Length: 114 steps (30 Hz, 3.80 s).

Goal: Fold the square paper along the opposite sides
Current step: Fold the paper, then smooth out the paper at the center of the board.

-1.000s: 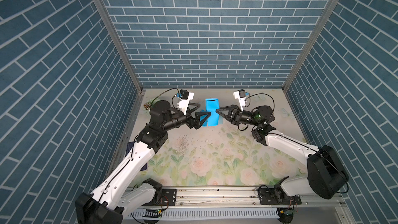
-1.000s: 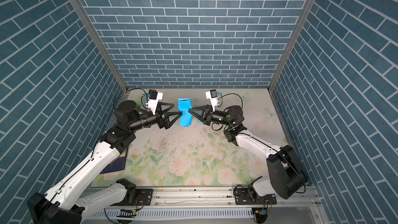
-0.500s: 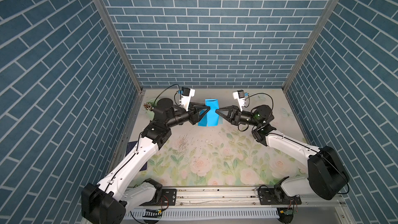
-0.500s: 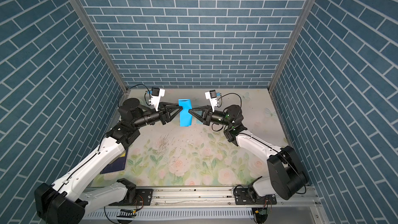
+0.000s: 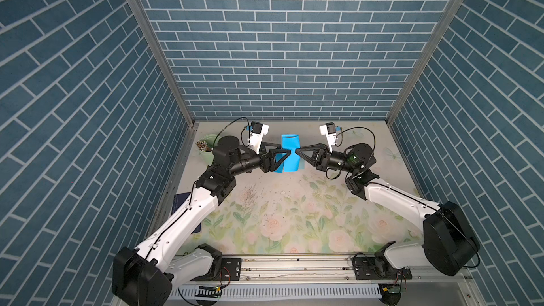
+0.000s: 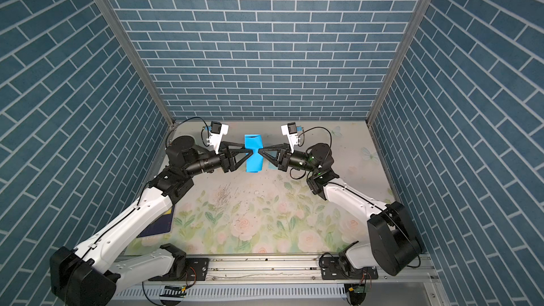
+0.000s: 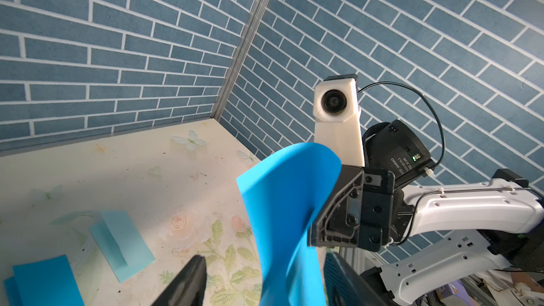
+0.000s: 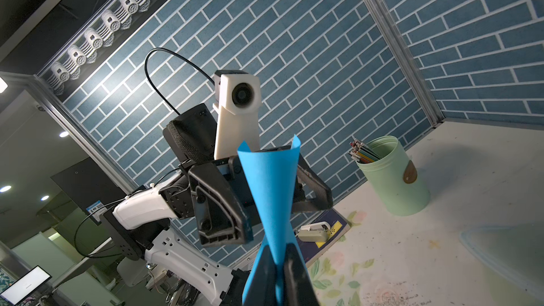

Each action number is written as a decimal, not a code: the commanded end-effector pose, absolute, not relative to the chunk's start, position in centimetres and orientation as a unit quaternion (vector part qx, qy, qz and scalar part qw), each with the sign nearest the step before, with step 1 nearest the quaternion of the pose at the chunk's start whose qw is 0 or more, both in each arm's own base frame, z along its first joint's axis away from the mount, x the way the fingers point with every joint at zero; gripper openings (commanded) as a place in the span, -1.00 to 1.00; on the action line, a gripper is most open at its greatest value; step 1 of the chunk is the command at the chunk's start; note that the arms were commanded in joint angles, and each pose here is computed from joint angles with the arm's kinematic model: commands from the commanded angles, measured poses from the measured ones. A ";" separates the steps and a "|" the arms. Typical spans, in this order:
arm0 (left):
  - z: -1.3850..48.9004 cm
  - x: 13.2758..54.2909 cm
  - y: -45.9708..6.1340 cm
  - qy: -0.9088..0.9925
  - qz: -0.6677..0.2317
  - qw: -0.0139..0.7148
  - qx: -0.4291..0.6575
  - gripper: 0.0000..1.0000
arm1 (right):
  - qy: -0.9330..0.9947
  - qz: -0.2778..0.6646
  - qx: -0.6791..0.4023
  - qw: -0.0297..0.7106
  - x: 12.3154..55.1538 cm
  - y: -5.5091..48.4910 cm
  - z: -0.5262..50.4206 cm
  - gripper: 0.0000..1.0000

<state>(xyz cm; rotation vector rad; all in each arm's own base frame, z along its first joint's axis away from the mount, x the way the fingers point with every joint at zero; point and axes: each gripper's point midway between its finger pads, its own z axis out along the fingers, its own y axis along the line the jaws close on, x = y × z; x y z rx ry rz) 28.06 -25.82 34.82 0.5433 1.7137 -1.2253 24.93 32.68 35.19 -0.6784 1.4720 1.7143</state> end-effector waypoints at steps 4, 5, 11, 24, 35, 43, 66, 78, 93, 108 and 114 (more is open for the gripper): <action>35.3 26.8 -26.6 0.672 -0.534 0.456 0.237 -0.41 | 0.553 0.666 -0.281 0.414 24.6 32.4 37.5 -0.75; 35.2 26.9 -26.6 0.673 -0.533 0.455 0.236 -0.52 | 0.555 0.665 -0.280 0.414 24.6 32.4 37.4 -0.75; 35.4 26.9 -26.6 0.676 -0.530 0.455 0.233 -0.93 | 0.558 0.661 -0.278 0.417 24.7 32.3 37.3 -0.75; 32.9 26.9 -27.0 0.714 -0.506 0.412 0.255 -1.00 | 0.599 0.623 -0.283 0.416 25.3 31.4 35.2 0.01; 13.6 25.0 -27.0 0.852 -0.437 0.151 0.244 -1.00 | 0.722 0.392 -0.258 0.508 23.7 25.9 23.1 -0.42; 5.3 23.0 -28.6 0.876 -0.392 0.042 0.279 -1.00 | 0.629 0.322 -0.382 0.596 18.3 27.6 17.2 -0.76; 1.1 22.9 -28.8 0.873 -0.349 -0.023 0.340 -1.00 | 0.648 0.233 -0.535 0.489 17.8 32.8 5.3 -1.00; 1.1 23.2 -28.7 0.876 -0.344 -0.020 0.338 -1.00 | 0.686 0.194 -0.506 0.485 19.2 31.4 2.4 -1.00; 0.6 23.5 -28.6 0.883 -0.337 -0.024 0.327 -1.00 | 0.707 0.194 -0.504 0.458 18.9 31.4 0.6 -1.00; -0.3 25.1 -27.1 0.906 -0.306 -0.013 0.294 -1.00 | 0.713 0.184 -0.513 0.441 18.3 31.5 -0.7 -1.00; -0.3 27.2 -25.3 0.923 -0.288 0.015 0.253 -1.00 | 0.709 0.178 -0.524 0.437 17.3 31.8 -1.1 -1.00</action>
